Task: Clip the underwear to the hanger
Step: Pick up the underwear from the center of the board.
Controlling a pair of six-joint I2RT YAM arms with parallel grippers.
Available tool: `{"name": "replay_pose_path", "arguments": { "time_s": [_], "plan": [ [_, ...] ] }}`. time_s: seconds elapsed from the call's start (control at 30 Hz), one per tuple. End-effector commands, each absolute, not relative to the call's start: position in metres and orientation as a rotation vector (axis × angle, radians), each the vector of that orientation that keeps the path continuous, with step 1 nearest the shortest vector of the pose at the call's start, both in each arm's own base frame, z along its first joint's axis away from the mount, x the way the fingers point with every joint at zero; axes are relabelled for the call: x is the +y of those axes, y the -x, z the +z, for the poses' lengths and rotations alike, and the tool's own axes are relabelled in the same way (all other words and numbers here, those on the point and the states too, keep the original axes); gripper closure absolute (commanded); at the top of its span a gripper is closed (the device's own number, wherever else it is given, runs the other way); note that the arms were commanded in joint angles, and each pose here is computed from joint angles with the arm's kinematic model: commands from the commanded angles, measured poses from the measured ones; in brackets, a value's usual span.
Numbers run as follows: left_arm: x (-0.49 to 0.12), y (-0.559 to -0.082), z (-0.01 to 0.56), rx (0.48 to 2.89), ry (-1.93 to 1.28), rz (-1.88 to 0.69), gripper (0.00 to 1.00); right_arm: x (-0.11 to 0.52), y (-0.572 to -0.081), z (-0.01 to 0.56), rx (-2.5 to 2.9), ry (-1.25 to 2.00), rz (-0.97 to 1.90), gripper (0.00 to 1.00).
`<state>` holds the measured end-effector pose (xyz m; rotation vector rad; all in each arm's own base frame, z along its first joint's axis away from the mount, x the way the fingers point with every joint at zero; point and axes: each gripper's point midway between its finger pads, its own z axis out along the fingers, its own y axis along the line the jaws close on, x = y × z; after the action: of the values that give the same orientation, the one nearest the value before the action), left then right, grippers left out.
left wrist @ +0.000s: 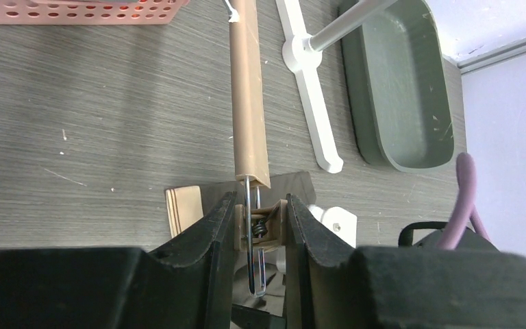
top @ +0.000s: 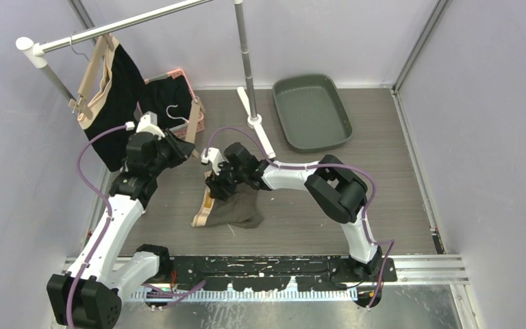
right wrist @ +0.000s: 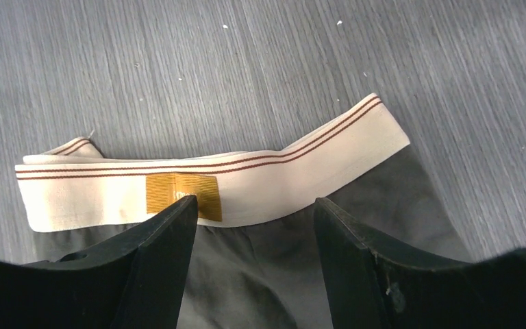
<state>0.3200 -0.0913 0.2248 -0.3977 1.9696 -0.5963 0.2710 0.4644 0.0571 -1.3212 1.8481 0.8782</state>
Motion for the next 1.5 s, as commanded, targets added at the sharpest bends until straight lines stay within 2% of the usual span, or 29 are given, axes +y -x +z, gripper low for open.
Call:
{"name": "replay_pose_path", "arguments": {
  "time_s": [0.0,0.63,1.07,1.2,1.33,1.37,1.47],
  "plan": [
    [-0.09,-0.324,0.254,1.875,0.373,-0.627,0.95,0.481,-0.275,0.076,1.746,1.368,0.905,0.32],
    [-0.084,-0.327,0.243,1.897,0.388,-0.621,0.96,0.492,-0.26,0.058,1.735,1.497,1.002,0.3],
    [-0.079,-0.328,0.245,1.895,0.4,-0.61,0.96,0.496,-0.266,0.025,1.778,1.512,0.869,0.3],
    [-0.077,-0.328,0.244,1.894,0.404,-0.605,0.96,0.488,-0.265,0.01,1.811,1.505,0.771,0.35],
    [-0.075,-0.329,0.242,1.896,0.411,-0.601,0.96,0.478,-0.267,-0.008,1.83,1.498,0.587,0.44],
    [-0.075,-0.329,0.241,1.897,0.412,-0.601,0.96,0.475,-0.267,-0.011,1.837,1.495,0.573,0.48],
    [-0.075,-0.33,0.241,1.9,0.415,-0.602,0.96,0.471,-0.268,-0.016,1.867,1.466,0.552,0.72]
  ]
}}
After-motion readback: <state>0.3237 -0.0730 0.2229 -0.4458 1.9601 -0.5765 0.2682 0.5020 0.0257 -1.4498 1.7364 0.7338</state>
